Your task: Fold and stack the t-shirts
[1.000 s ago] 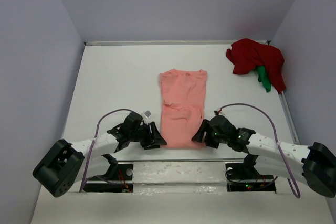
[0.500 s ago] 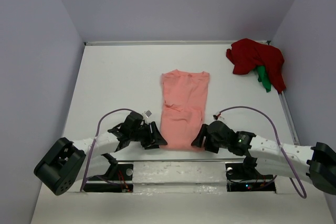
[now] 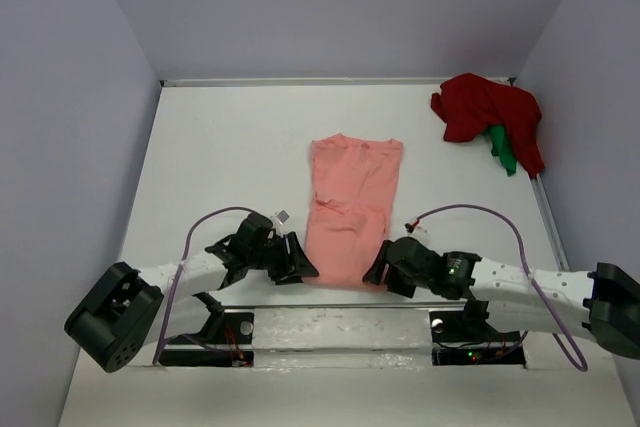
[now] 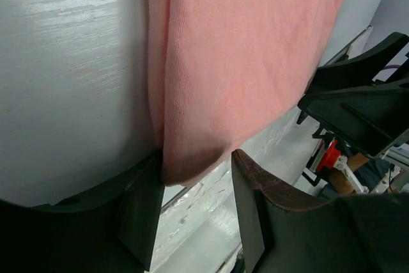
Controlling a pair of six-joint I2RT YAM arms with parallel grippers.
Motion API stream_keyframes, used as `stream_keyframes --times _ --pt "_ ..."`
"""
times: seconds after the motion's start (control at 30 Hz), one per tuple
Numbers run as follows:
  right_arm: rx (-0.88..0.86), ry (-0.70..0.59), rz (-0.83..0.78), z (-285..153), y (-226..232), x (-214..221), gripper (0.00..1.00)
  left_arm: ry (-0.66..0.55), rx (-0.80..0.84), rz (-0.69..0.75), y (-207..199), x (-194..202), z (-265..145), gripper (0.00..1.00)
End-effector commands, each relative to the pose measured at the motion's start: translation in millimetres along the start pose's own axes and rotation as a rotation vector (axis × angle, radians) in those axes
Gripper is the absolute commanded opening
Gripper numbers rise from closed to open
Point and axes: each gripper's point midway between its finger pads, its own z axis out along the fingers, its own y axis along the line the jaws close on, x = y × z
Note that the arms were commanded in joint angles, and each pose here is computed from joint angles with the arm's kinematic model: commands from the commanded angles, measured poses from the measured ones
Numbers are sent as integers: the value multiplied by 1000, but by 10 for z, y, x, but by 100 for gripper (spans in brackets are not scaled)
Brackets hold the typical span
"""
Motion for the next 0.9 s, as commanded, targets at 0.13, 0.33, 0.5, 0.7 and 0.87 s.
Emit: stream_keyframes --times 0.13,0.33,0.5,0.7,0.87 --pt "176 -10 -34 42 -389 38 69 5 6 26 -32 -8 6 41" --pt "186 -7 -36 71 -369 97 69 9 2 26 -17 2 10 30" --pt "183 -34 -3 50 -394 68 69 12 3 28 -24 -1 15 29" --pt "199 -61 38 -6 -464 23 69 16 6 36 -47 -17 26 29" --pt "207 -59 54 -17 -481 30 69 18 5 36 -44 -15 30 29"
